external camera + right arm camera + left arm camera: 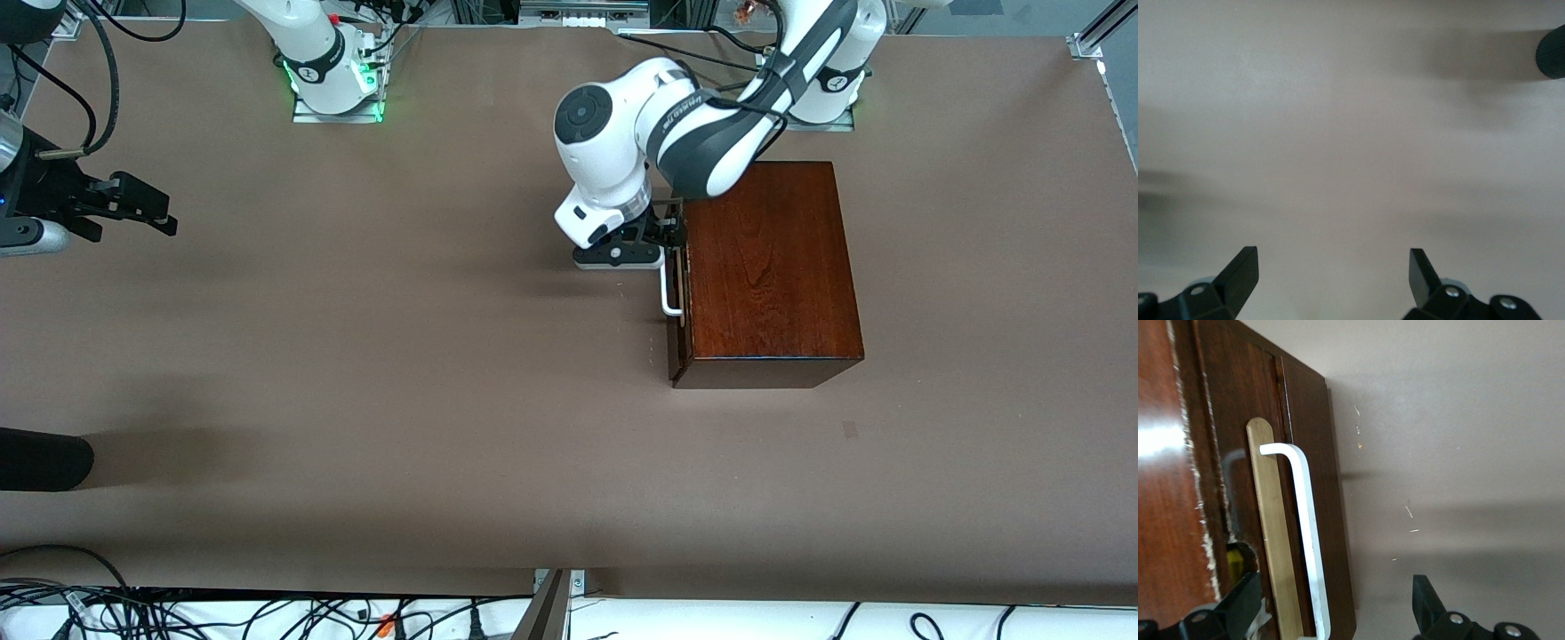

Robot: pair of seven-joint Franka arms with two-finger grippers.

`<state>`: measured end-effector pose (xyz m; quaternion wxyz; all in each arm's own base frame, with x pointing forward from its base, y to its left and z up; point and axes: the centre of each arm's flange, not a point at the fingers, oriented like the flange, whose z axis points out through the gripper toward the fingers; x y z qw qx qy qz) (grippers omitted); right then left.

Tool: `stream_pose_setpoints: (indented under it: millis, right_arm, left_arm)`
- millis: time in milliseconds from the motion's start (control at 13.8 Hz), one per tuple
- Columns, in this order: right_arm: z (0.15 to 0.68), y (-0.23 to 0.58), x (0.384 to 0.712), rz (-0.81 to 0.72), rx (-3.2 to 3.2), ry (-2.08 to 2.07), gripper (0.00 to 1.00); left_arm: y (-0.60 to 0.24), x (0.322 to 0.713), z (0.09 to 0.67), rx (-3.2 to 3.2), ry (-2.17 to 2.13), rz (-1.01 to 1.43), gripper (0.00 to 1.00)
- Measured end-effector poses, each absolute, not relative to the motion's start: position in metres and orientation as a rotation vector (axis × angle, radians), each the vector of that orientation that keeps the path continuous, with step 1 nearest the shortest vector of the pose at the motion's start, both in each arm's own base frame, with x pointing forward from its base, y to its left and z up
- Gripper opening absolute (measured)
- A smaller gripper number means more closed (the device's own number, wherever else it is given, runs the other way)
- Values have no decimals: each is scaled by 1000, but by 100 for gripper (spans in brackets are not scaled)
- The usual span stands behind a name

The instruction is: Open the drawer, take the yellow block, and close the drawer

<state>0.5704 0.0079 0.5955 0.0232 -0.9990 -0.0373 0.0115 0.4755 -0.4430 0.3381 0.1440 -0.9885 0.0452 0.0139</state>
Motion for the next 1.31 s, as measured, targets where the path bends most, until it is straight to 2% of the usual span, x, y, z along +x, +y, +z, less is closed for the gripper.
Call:
stream_pose_setpoints:
  millis: [653,1305]
  right_arm:
    - [595,7,570,35,-3093,-113,100]
    - [595,6,570,35,-3093,-112,100]
  left_arm:
    - [-439,485,293,-2806,44,8,100]
    - [-446,483,276,-2810,33,-6,100]
